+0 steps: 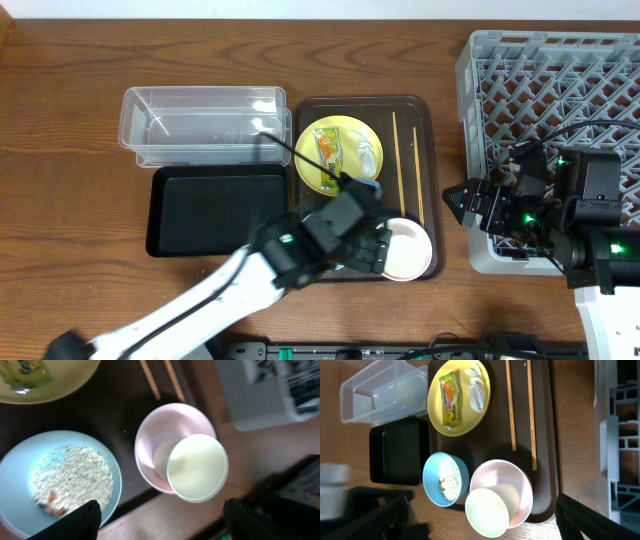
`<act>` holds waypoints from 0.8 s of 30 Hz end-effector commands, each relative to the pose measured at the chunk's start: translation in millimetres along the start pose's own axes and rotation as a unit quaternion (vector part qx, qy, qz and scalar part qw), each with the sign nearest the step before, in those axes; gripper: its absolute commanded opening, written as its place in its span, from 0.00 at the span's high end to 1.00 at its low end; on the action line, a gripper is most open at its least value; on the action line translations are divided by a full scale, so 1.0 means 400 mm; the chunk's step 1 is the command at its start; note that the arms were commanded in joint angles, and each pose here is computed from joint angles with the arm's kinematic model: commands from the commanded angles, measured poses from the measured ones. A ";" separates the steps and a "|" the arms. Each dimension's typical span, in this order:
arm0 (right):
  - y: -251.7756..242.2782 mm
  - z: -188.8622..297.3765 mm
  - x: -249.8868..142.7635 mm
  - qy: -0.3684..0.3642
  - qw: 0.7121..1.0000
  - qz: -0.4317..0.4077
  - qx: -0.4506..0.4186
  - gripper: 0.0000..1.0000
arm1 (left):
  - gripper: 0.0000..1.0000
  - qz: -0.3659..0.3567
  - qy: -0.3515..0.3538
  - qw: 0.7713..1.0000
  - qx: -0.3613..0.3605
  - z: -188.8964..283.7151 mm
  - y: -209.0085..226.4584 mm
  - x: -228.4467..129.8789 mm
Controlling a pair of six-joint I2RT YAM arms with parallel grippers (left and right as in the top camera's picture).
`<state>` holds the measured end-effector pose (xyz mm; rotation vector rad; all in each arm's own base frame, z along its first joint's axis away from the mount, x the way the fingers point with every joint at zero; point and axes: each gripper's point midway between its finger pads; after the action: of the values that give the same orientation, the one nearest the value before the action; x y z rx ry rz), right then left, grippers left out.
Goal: Sort waste into correct bins and load items into the dishwasher rack
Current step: 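Move the left gripper to the white paper cup in the pink bowl and grasp it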
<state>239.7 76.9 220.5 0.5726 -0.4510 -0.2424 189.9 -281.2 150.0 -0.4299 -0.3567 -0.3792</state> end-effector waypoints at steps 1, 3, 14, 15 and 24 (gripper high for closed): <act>0.015 0.010 0.001 -0.003 1.000 0.004 0.002 0.09 | 0.22 0.018 0.001 0.999 0.028 -0.057 0.003 0.012; 0.014 0.010 -0.001 -0.001 1.000 0.003 0.001 0.09 | 0.25 0.016 0.010 0.999 0.030 -0.087 -0.002 0.006; 0.014 0.010 -0.002 -0.001 1.000 0.002 0.001 0.08 | 0.41 0.010 0.042 0.998 0.048 -0.164 0.007 -0.024; 0.014 0.010 -0.002 -0.001 1.000 0.002 0.001 0.08 | 0.41 0.009 0.042 0.998 0.047 -0.166 0.005 -0.024; 0.014 0.010 -0.002 -0.001 1.000 0.002 0.000 0.07 | 0.48 -0.011 0.046 0.998 0.038 -0.174 -0.028 -0.045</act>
<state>237.8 76.5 219.0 0.5691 -0.4406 -0.2489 186.9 -312.4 85.2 -0.3392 -0.2686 -0.3895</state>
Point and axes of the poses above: each gripper's point midway between its finger pads, its own z axis back along the fingers, its own y axis along the line the jaws close on, x = y × z, and after that the axes turned 4 degrees about -z, right-handed
